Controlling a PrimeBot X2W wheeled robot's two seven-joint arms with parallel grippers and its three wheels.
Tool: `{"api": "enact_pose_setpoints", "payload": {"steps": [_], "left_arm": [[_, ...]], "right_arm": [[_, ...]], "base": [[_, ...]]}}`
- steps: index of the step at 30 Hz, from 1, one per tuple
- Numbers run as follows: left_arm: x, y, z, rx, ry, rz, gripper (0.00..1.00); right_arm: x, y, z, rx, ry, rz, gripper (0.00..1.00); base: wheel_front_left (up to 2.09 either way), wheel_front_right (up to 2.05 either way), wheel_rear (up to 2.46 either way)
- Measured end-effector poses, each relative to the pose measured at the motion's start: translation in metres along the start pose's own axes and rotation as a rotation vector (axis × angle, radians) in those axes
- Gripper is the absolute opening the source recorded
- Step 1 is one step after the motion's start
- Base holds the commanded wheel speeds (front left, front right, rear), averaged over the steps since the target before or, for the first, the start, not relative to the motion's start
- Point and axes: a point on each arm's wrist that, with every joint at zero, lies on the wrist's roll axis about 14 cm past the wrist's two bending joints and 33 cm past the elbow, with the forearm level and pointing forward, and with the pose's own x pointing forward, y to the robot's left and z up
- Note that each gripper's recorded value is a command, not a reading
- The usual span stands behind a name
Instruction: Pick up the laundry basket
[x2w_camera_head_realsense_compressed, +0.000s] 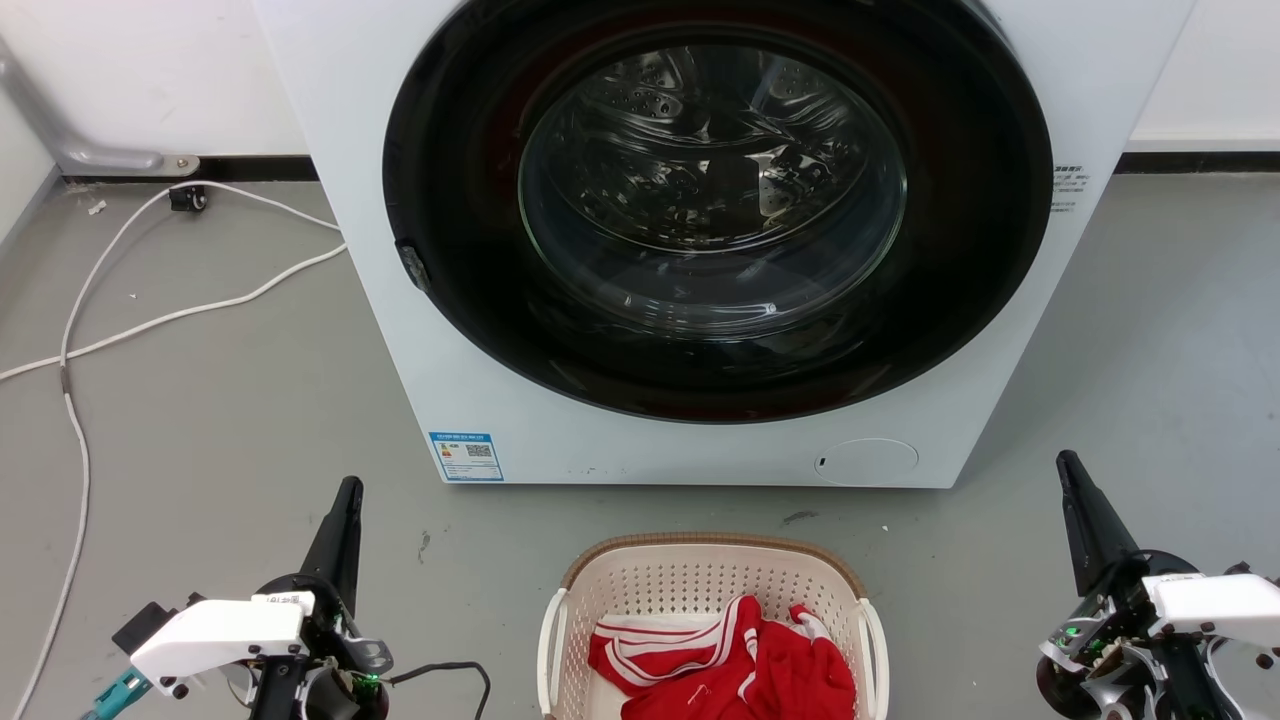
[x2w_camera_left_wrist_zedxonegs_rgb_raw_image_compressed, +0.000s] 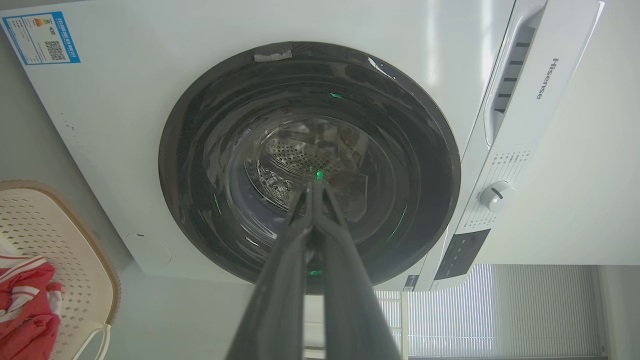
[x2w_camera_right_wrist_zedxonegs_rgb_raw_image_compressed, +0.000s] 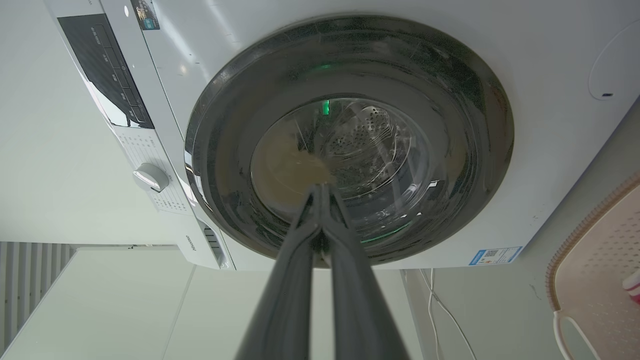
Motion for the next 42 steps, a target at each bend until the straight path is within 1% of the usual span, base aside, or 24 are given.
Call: {"api": "enact_pose_setpoints", "payload": {"steps": [29,30,35,42], "left_arm": [[0.0,0.0,0.0,0.002,0.0,0.0,0.0],[-0.001,0.003,0.0,0.0,0.0,0.008,1.0],[-0.014,0.031,-0.002,-0.013,-0.005,0.093,1.0],[-0.015,0.029,-0.003,0.017,-0.016,0.086,1.0]], "right_arm": [[0.0,0.0,0.0,0.0,0.001,0.0,0.0],[-0.001,-0.002,0.0,0.0,0.001,-0.007,1.0],[-0.015,-0.031,0.0,0.009,-0.006,-0.092,1.0],[-0.018,-0.029,0.002,-0.023,-0.028,-0.086,1.0]], "base": [[0.0,0.0,0.0],[0.0,0.0,0.0],[0.0,0.0,0.0],[0.0,0.0,0.0]]}}
